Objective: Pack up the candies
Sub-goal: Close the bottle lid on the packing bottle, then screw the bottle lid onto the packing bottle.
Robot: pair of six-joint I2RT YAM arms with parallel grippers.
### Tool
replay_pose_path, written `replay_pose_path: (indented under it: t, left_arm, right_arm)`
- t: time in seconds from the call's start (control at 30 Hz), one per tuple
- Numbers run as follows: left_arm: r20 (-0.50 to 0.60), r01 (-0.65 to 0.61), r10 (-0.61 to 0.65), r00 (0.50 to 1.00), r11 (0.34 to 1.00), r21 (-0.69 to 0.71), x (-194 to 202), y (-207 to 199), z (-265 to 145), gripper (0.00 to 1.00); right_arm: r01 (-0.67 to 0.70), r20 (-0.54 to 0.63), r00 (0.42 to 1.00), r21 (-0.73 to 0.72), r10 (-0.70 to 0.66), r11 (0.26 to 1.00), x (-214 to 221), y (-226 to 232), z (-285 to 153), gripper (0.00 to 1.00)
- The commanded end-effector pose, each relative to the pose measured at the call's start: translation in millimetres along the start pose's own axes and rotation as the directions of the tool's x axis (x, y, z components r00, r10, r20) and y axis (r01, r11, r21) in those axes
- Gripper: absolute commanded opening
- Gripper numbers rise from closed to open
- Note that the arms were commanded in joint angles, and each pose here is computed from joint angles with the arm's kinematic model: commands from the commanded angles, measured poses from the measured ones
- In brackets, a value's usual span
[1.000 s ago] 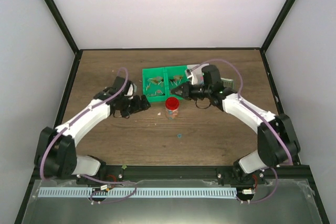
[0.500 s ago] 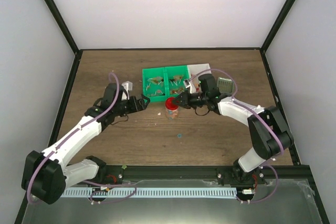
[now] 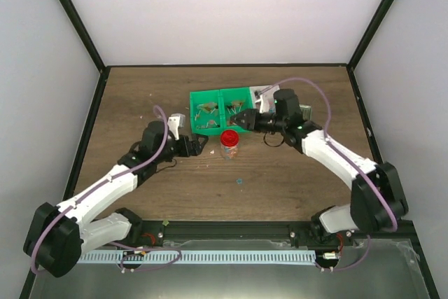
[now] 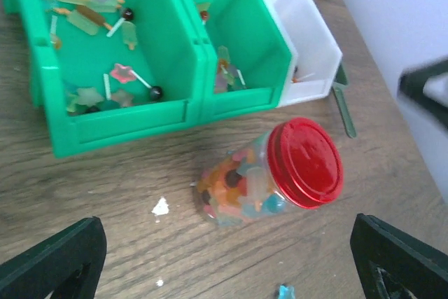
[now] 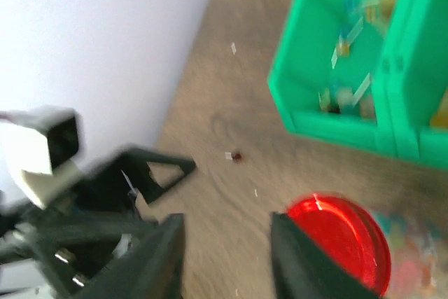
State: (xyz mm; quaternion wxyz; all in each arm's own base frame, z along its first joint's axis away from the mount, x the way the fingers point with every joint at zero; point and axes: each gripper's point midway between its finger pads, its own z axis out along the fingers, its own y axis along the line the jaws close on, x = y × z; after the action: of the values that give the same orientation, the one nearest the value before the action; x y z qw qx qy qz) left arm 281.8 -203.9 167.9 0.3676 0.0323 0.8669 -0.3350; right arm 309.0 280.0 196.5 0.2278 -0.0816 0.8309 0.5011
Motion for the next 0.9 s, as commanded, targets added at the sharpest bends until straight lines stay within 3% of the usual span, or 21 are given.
replay_pose_path:
  t: [0.0,0.07,0.13,0.2,0.37,0.67,0.87]
  left_arm:
    - [0.062,-0.078,0.071,0.996,0.991,0.108,5.4,-18.2,9.5,1.0]
    - [0.075,-0.09,0.082,0.994,0.99,0.107,13.6,-18.3,12.5,1.0]
    - [0.133,-0.214,0.195,0.972,0.966,0.146,22.0,-29.8,9.3,1.0]
    - [0.236,-0.376,0.336,0.912,0.915,0.149,30.5,-40.0,0.2,1.0]
    - [0.297,-0.472,0.41,0.862,0.864,0.175,54.0,-34.6,-4.7,1.0]
    - [0.292,-0.548,0.491,0.821,0.82,0.162,69.5,-31.7,26.1,0.96]
    - [0.32,-0.604,0.526,0.788,0.761,0.236,72.1,-49.7,54.9,1.0]
  right_arm:
    - [0.071,0.213,0.972,0.126,-0.097,0.989,-54.7,24.6,-34.2,0.55]
    - [0.025,0.18,0.983,0.11,-0.045,0.994,-47.9,9.0,-30.3,0.53]
    - [-0.003,0.124,0.992,0.026,0.0,1.0,-40.6,5.6,-29.8,0.53]
    - [0.035,0.163,0.986,0.037,-0.04,0.999,-45.0,9.4,-35.8,0.62]
    - [0.127,0.239,0.96,0.092,-0.146,0.988,-50.5,9.6,-49.0,0.88]
    - [0.122,0.184,0.973,0.094,-0.138,0.988,-39.3,-3.6,-38.7,0.9]
    - [0.133,0.151,0.977,0.107,-0.148,0.985,-36.6,-9.0,-34.6,0.9]
